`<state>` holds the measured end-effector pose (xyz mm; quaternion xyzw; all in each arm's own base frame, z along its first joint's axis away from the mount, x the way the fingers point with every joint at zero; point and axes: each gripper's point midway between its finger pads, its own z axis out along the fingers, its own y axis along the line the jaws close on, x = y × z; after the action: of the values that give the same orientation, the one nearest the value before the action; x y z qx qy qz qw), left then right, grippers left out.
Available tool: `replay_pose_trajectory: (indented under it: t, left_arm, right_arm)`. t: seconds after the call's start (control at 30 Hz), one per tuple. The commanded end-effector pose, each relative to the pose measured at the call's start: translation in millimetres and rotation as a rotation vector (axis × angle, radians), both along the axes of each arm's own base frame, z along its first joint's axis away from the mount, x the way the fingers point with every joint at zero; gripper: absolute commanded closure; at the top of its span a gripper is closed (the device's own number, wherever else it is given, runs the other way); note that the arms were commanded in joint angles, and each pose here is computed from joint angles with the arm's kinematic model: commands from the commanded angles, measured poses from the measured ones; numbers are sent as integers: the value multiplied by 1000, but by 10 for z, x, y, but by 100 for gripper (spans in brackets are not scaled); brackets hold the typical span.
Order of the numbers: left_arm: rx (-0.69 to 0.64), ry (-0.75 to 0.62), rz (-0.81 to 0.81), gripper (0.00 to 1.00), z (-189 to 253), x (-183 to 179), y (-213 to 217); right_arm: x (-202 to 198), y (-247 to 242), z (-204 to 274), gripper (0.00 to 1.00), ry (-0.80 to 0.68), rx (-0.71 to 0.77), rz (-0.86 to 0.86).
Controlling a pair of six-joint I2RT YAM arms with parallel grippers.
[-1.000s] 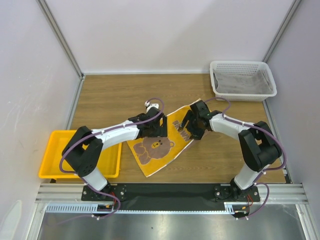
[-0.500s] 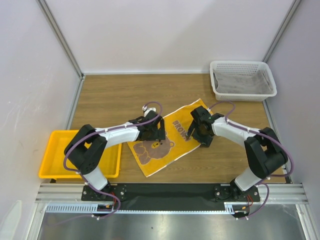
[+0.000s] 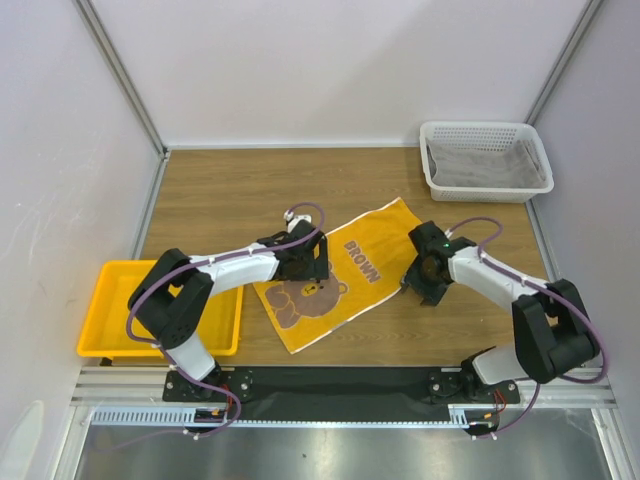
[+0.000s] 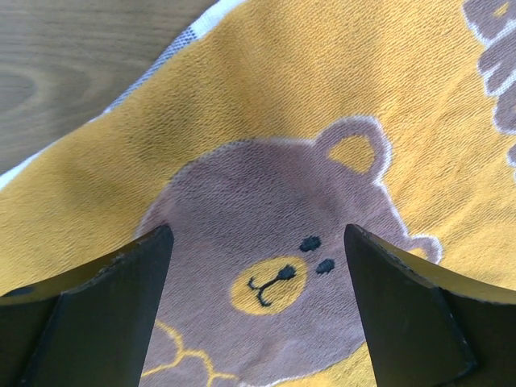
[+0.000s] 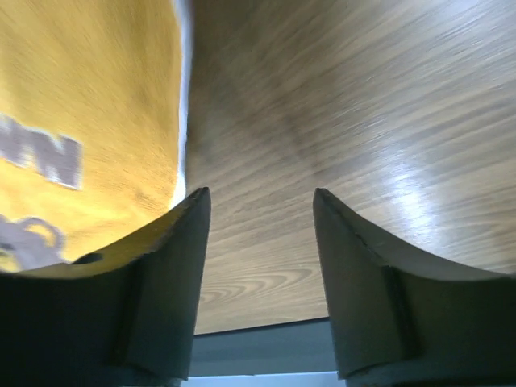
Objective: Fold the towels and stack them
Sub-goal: Flatten out the crumpled towel
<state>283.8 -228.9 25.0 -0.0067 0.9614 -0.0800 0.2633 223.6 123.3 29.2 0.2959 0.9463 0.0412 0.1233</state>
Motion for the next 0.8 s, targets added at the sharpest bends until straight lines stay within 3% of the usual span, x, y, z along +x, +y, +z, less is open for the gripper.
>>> replay_pose_trajectory:
  t: [0.0, 0.2, 0.23, 0.3, 0.37, 0.43, 0.77]
  left_arm:
    - [-1, -82, -6, 7, 351, 167, 6]
    - [-12, -119, -32, 7, 528, 212, -22]
    - [-12, -124, -36, 7, 537, 215, -22]
    - [-9, -121, -38, 7, 522, 209, -12]
    - [-3, -118, -42, 7, 496, 198, -5]
    - [7, -112, -40, 7, 473, 185, 17]
    - [30, -102, -34, 7, 431, 166, 81]
  right_arm:
    - [191, -142, 305, 45, -82, 26, -52]
    - [718, -237, 1010, 62, -334, 48, -58]
    - [818, -281, 1106, 68, -371, 41, -51]
    - [1004, -314, 1121, 75, -404, 45, -52]
    - [1168, -410, 1088, 88, -418, 39, -63]
    - [1242, -472, 869, 99, -357, 19, -67]
    - [1220, -860, 269, 100, -179, -167, -21]
